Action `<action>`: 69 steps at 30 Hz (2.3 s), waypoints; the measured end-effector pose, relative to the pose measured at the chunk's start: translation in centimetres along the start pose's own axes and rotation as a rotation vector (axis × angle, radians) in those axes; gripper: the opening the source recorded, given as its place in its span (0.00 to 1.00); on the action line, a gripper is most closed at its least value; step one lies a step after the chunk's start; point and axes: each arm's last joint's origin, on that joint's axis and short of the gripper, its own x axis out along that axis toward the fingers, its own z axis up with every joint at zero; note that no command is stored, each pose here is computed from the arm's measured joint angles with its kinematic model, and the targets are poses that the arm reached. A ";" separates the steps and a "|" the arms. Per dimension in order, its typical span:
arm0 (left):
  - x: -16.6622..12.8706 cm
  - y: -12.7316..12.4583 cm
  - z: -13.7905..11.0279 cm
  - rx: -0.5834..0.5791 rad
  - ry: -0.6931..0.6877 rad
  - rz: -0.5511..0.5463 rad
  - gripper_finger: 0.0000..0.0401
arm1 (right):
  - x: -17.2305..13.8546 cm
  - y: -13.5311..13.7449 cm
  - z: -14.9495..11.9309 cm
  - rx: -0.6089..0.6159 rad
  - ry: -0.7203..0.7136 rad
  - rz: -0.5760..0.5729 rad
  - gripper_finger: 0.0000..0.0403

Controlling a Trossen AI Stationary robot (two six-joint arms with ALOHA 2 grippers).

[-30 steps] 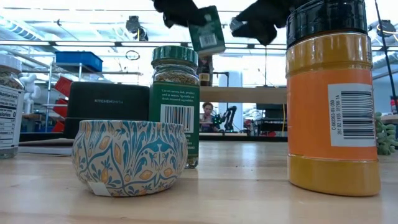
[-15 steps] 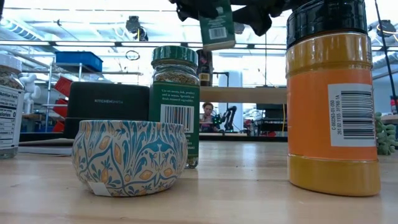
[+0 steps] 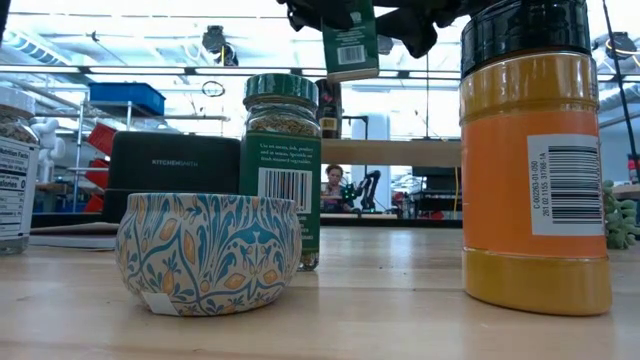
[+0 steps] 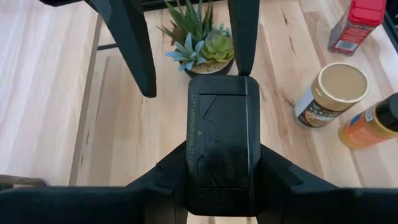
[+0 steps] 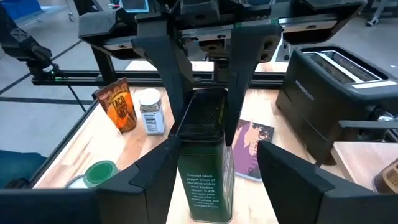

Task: Shelf spices
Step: Put the black seasoning can on the shelf

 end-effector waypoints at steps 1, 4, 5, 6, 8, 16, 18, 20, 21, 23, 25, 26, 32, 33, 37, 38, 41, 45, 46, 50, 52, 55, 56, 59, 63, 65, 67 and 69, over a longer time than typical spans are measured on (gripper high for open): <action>0.0 0.0 0.0 -0.001 0.003 0.001 0.31 | 0.0 0.1 0.0 -0.005 0.001 0.001 0.52; -0.1 0.0 0.2 -0.008 -0.010 0.013 0.31 | 0.1 0.4 -0.1 -0.025 0.007 0.018 0.52; -0.1 -0.1 0.2 -0.008 -0.012 0.010 0.31 | 0.1 0.5 -0.1 -0.030 0.008 0.020 0.52; -0.1 -0.1 0.2 -0.007 -0.015 0.013 0.31 | 0.2 0.6 -0.1 -0.035 0.008 0.026 0.52; -0.1 -0.1 0.3 -0.007 -0.028 0.014 0.31 | 0.3 0.8 -0.2 -0.044 0.012 0.034 0.52; -0.1 -0.1 0.7 -0.010 -0.069 0.010 0.31 | 0.8 1.0 -0.4 -0.059 0.013 -0.029 0.57; -0.1 -0.2 0.7 -0.008 -0.068 0.005 0.31 | 0.8 0.9 -0.1 -0.065 -0.016 -0.037 0.56; -0.1 -0.3 0.7 -0.008 -0.063 0.000 0.31 | 0.8 0.9 0.2 -0.077 -0.048 -0.037 0.54; -0.1 -0.4 0.7 -0.009 -0.061 -0.001 0.31 | 0.8 0.9 0.3 -0.083 -0.057 -0.036 0.52; -0.1 -0.5 0.6 -0.007 -0.051 -0.004 0.31 | 0.8 1.0 0.4 -0.092 -0.069 -0.037 0.50; -0.1 -0.5 0.5 -0.007 -0.049 -0.005 0.31 | 0.9 0.9 0.4 -0.094 -0.067 -0.035 0.47; -0.1 -0.6 0.5 -0.005 -0.049 -0.005 0.31 | 0.9 0.9 0.3 -0.093 -0.065 -0.035 0.46; -0.1 -0.6 0.5 0.000 -0.046 -0.006 0.31 | 1.1 0.9 0.1 -0.079 -0.050 -0.031 0.44; -0.1 -0.6 0.5 0.000 -0.046 -0.006 0.31 | 1.2 0.9 0.1 -0.074 -0.049 -0.031 0.44; -0.1 -0.6 0.5 0.000 -0.044 -0.006 0.31 | 1.5 0.9 -0.1 -0.070 -0.040 -0.032 0.43; -0.1 -0.6 0.5 0.000 -0.042 -0.007 0.31 | 1.6 0.9 -0.2 -0.069 -0.040 -0.035 0.43; 0.0 -0.6 0.4 -0.001 -0.036 -0.007 0.31 | 1.9 0.8 -0.2 -0.070 -0.043 -0.035 0.39; 0.0 -0.6 0.4 -0.008 -0.035 -0.006 0.31 | 1.9 0.8 -0.2 -0.085 -0.045 -0.042 0.32; 0.0 -0.6 0.4 -0.010 -0.034 -0.004 0.31 | 1.9 0.8 -0.2 -0.088 -0.046 -0.046 0.31; 0.0 -0.6 0.4 -0.009 -0.033 -0.001 0.31 | 1.9 0.8 -0.2 -0.096 -0.048 -0.059 0.28; 0.0 -0.7 0.4 -0.006 -0.033 -0.002 0.31 | 1.8 0.8 -0.2 -0.100 -0.049 -0.060 0.28; -0.1 -0.7 0.4 0.004 -0.034 -0.005 0.36 | 1.7 0.8 -0.1 -0.111 -0.053 -0.060 0.28; -0.1 -0.8 0.3 0.010 -0.030 -0.011 0.39 | 1.7 0.8 -0.1 -0.115 -0.054 -0.057 0.28; -0.1 -0.9 0.3 0.015 -0.027 -0.018 0.45 | 1.7 0.8 -0.1 -0.130 -0.054 -0.057 0.28; -0.3 -0.9 0.4 0.014 -0.038 -0.017 0.47 | 1.4 0.7 0.1 -0.140 -0.062 -0.062 0.28; -0.5 -0.9 0.5 0.013 -0.044 -0.016 0.47 | 1.2 0.6 0.3 -0.140 -0.069 -0.065 0.28; -0.6 -0.8 0.5 0.013 -0.049 -0.015 0.47 | 0.8 0.6 0.5 -0.140 -0.078 -0.069 0.28; -0.9 -0.8 0.6 0.016 -0.052 -0.013 0.47 | 0.5 0.7 0.7 -0.141 -0.088 -0.071 0.28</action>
